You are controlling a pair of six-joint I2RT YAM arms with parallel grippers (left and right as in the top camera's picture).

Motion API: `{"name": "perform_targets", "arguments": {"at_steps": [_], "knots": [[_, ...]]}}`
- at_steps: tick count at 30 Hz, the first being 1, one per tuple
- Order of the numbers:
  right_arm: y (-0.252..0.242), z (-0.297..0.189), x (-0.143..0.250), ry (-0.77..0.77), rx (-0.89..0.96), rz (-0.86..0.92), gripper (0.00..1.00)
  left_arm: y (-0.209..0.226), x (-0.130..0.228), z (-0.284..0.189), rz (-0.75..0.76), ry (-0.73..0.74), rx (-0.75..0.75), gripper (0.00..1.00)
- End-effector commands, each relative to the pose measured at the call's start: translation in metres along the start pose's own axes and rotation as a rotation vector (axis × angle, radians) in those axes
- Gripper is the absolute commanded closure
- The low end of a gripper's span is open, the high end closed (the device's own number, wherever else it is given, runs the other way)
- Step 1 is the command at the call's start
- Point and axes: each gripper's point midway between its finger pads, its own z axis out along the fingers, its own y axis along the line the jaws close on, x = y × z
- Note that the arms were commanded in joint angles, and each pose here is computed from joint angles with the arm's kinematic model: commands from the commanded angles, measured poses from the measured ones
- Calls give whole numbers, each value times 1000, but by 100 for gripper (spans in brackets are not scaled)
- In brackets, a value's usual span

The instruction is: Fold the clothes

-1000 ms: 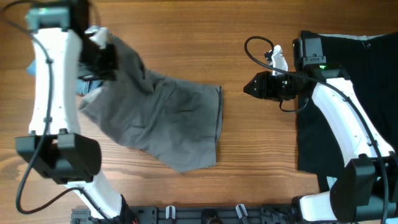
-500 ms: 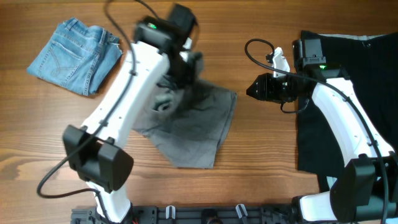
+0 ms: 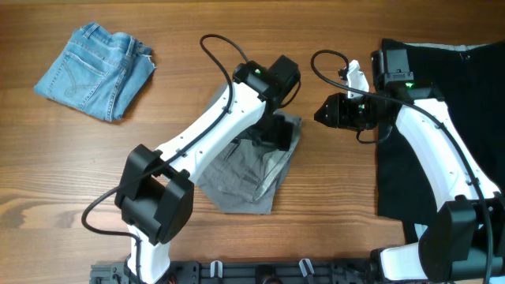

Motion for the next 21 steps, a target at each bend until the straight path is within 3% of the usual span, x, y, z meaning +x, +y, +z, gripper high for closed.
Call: {"name": "perform_targets", "arguments": {"at_steps": [1, 8, 9, 11, 13, 15, 16, 17, 21], "knots": [[11, -6, 1, -6, -45, -96, 53, 38, -18, -29, -23, -51, -69, 0], [69, 6, 27, 76, -237, -284, 54, 90, -35, -67, -120, -77, -33, 0], [78, 11, 31, 85, -245, -311, 57, 102, -38, -67, -155, -75, -25, 1], [95, 22, 38, 94, -264, -353, 70, 119, -40, -65, -210, -63, -5, 20], [104, 39, 43, 100, -247, -348, 81, 127, -43, -61, -256, -51, 54, 62], [99, 61, 46, 100, -154, -336, 84, 133, -45, -57, -295, -38, 108, 83], [91, 72, 47, 95, -92, -336, 85, 136, -45, -55, -310, -33, 121, 86], [81, 84, 47, 88, -22, -330, 87, 140, -45, -52, -323, -30, 128, 83], [25, 118, 45, 92, 210, -226, 96, 140, -39, -39, -279, 10, 172, 54]]}}
